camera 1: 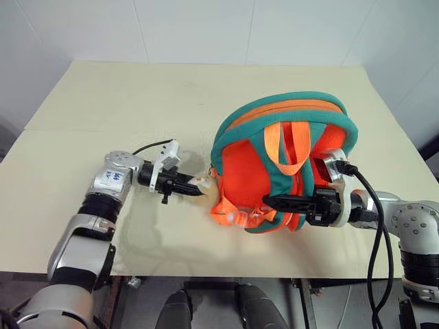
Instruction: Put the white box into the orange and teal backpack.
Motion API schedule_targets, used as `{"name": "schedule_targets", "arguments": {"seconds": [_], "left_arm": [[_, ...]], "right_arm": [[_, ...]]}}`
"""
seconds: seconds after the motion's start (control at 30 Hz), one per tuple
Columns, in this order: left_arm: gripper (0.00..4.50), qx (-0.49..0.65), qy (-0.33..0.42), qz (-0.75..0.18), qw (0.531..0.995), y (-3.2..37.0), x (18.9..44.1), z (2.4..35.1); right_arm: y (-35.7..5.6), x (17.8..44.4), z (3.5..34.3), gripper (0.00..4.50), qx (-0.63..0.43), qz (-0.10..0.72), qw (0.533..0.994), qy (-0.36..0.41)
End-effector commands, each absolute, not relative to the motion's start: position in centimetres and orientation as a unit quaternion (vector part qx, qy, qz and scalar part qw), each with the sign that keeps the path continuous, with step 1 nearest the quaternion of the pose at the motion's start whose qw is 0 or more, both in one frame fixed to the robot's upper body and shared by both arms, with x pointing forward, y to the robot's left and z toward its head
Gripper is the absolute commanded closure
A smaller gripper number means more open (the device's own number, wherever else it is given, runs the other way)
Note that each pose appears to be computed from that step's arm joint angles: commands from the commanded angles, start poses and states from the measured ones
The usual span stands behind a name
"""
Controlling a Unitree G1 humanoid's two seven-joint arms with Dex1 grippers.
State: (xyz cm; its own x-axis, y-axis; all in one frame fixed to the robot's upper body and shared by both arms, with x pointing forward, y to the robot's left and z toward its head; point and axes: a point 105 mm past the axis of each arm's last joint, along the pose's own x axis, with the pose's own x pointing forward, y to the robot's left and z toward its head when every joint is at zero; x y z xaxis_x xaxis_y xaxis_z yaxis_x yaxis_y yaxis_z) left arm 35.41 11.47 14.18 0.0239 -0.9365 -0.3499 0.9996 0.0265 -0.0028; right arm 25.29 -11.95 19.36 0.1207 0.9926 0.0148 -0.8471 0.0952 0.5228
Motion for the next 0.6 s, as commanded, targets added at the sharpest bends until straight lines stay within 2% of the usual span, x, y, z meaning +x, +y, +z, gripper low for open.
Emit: {"name": "schedule_targets", "arguments": {"seconds": [0.03,0.13,0.23,0.33,0.43,0.6], "left_arm": [[3.71,0.154,0.141,-0.694,0.689,10.4,34.7,11.8],[3.71,0.159,0.076,-0.7,0.692,10.3,34.1,14.0],[3.71,0.163,0.046,-0.681,0.712,11.4,34.0,15.5],[3.71,0.164,0.027,-0.67,0.723,12.2,33.6,16.7],[2.77,0.166,0.035,-0.668,0.725,13.2,32.6,17.7],[1.23,0.182,0.008,-0.649,0.739,14.5,31.6,19.5]], "right_arm": [[-11.8,25.0,20.3,4.38,0.196,0.644,0.725,0.146],[-12.0,25.6,20.3,4.38,0.155,0.628,0.752,0.126],[-12.2,25.9,21.0,4.38,0.14,0.622,0.762,0.109],[-12.2,25.7,21.5,3.33,0.131,0.628,0.761,0.099],[-12.4,25.7,21.9,2.4,0.102,0.62,0.774,0.082],[-14.1,25.7,23.0,0.77,0.055,0.598,0.798,0.05]]}}
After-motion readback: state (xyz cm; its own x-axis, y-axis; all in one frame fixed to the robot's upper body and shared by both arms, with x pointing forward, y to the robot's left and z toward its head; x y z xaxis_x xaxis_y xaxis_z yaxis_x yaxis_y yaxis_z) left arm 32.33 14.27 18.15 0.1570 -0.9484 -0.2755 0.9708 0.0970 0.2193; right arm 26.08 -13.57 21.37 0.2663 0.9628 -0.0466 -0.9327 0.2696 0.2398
